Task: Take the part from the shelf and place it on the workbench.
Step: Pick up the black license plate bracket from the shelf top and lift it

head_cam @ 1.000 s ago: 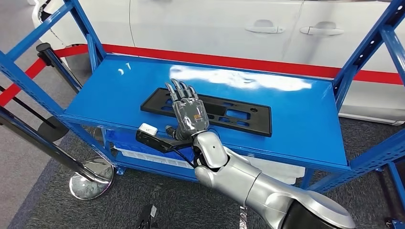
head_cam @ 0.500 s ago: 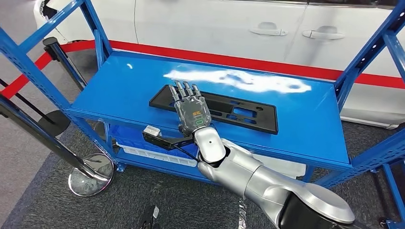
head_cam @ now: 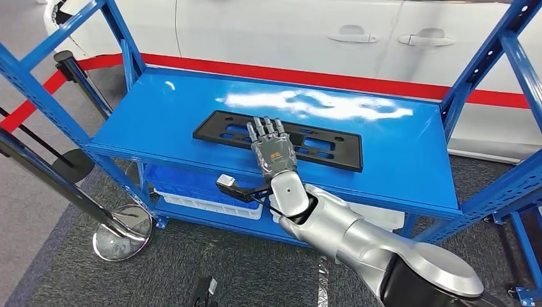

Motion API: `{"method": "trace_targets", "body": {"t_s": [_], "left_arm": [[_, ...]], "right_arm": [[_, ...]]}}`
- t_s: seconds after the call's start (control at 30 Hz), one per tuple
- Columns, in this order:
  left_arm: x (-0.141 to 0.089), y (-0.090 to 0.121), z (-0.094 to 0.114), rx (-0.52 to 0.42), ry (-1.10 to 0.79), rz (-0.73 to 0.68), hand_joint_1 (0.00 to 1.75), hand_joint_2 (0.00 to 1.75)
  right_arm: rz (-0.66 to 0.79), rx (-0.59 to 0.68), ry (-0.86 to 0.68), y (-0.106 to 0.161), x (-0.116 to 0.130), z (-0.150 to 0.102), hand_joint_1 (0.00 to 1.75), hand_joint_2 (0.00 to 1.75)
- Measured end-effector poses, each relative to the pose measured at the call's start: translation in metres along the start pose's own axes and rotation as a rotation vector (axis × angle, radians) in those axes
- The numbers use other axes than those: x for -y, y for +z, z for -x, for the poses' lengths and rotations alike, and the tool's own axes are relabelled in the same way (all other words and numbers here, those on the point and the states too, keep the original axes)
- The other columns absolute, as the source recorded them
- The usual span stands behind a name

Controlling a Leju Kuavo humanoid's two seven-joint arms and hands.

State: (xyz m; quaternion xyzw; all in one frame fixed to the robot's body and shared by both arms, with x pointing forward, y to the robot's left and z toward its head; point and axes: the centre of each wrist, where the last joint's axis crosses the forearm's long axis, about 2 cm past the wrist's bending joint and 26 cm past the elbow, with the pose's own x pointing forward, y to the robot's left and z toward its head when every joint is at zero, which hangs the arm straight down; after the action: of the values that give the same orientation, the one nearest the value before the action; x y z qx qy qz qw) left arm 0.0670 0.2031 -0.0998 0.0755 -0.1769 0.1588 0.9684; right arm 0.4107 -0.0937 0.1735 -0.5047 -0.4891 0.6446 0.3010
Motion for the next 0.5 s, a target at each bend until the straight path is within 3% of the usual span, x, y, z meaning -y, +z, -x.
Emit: {"method": "trace_targets", "body": {"t_s": [0.5], "left_arm": [[-0.002,0.0,0.001,-0.017,-0.001,-0.006,0.0,0.0]], "right_arm": [[-0.188,-0.09,0.097,0.001,-0.02,0.025,0.0,1.75]]}}
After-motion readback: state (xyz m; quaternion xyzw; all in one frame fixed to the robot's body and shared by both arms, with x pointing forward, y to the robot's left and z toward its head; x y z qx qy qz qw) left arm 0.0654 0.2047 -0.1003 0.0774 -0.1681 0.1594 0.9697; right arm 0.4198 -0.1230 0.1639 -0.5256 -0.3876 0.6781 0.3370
